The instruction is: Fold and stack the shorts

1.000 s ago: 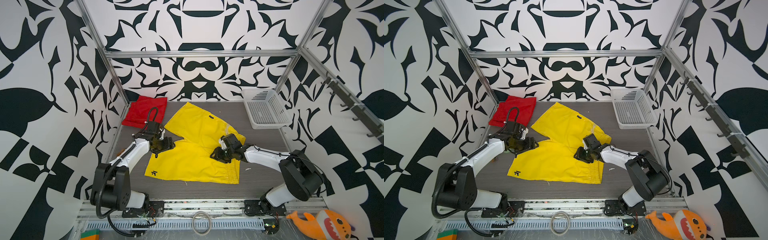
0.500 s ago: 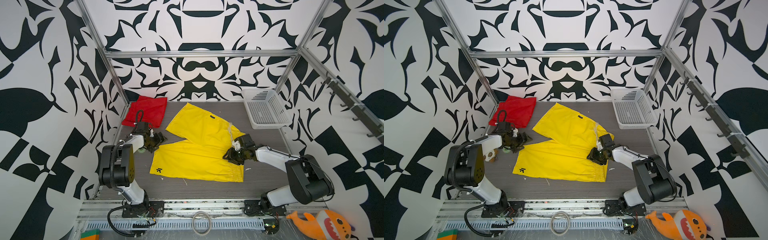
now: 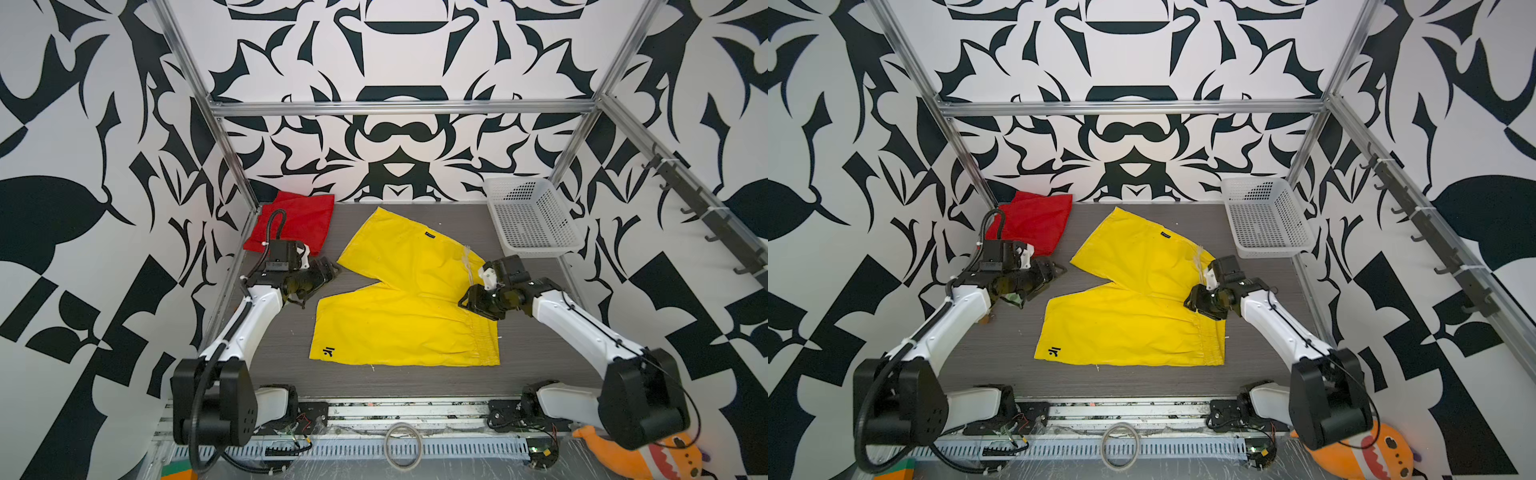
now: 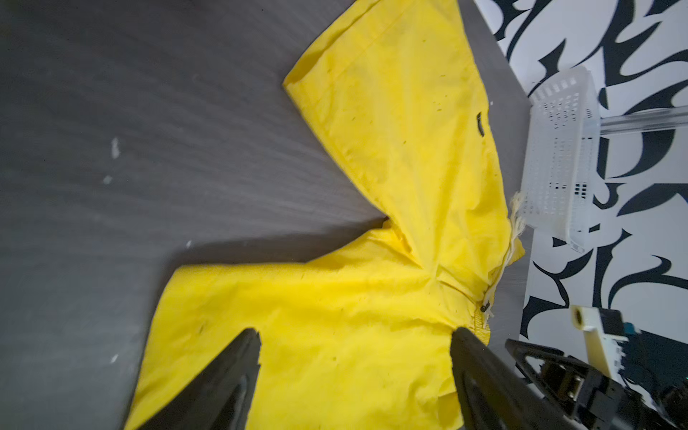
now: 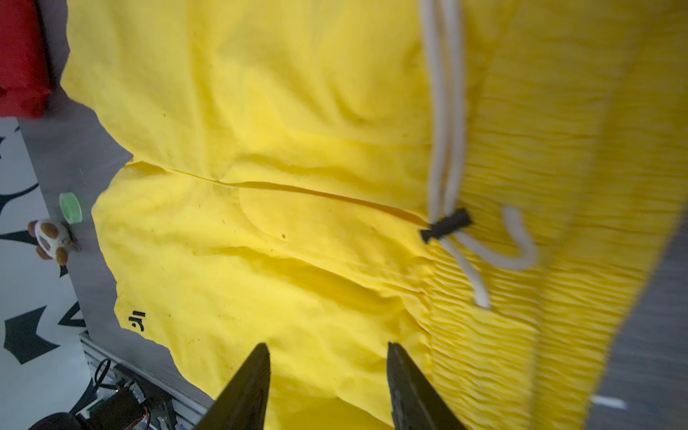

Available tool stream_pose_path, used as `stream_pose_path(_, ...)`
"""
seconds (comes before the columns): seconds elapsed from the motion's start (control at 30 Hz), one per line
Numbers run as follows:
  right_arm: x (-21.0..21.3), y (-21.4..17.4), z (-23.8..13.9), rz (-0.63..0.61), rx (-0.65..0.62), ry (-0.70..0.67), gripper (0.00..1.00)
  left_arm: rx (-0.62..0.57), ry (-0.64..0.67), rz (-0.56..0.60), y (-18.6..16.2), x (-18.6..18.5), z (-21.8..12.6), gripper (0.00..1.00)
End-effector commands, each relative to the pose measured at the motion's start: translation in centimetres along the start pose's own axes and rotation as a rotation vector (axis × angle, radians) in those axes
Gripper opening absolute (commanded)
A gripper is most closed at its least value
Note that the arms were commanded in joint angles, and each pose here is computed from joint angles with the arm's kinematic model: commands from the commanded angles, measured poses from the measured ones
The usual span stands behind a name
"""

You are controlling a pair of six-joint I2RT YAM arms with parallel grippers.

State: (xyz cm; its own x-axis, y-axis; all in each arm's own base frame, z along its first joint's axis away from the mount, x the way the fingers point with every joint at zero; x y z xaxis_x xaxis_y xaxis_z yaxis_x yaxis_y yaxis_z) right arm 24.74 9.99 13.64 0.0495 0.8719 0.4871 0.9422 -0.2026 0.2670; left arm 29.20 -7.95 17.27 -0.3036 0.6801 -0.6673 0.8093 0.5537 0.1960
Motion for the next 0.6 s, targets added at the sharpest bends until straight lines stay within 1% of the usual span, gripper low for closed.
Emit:
stream_pose_path(0.0,-3.3,-2.6,-2.1,0.141,0.012,-0.072,0.58,0.072,0.168,-0.210,-4.3,4.6,-1.1,0.84)
stream_pose_path(0.07,-4.8,-3.9,-3.1,0.230,-0.015,-0.108,0.66,0.083,0.202,-0.310,-6.1,6.0,-1.5,0.84)
stream_pose_path(0.1,-5.2,-4.5,-3.4,0.261,-0.017,-0.124,0.68,0.091,0.211,-0.341,-6.7,6.5,-1.7,0.84)
stream_pose_path(0.17,-6.1,-6.0,-3.5,0.324,-0.005,-0.161,0.69,0.096,0.259,-0.418,-8.0,7.8,-2.0,0.84)
stream_pose_path(0.23,-6.6,-7.4,-3.0,0.367,0.018,-0.173,0.69,0.096,0.298,-0.462,-8.8,8.7,-2.3,0.84)
stream_pose_path(0.27,-7.0,-8.1,-2.7,0.387,0.035,-0.181,0.69,0.092,0.310,-0.480,-9.1,9.0,-2.4,0.88)
stream_pose_path(0.4,-7.4,-10.2,-1.8,0.443,0.112,-0.173,0.72,0.075,0.327,-0.490,-9.4,9.7,-2.4,0.88)
stream_pose_path(0.43,-7.4,-10.6,-1.7,0.453,0.125,-0.169,0.72,0.091,0.352,-0.499,-9.8,10.1,-2.5,0.89)
stream_pose_path(0.57,-8.0,-11.5,-1.9,0.454,0.126,-0.205,0.73,0.104,0.371,-0.519,-10.2,10.5,-2.5,0.89)
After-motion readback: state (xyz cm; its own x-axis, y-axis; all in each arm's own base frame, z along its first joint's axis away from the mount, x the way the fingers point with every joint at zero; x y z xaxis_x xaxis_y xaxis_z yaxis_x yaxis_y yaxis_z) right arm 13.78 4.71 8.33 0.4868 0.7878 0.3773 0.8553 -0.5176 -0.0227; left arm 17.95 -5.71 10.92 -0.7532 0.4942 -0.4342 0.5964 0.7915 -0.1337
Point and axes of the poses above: each gripper's point midway between its finger pads, its own z axis out along the fingers, its own x axis along the line the jaws close on, y = z × x, the point moved 4 cm from there along -z, back along the fingers, and after that the axes turned 7 degrees about -z, right-handed, at the moved point
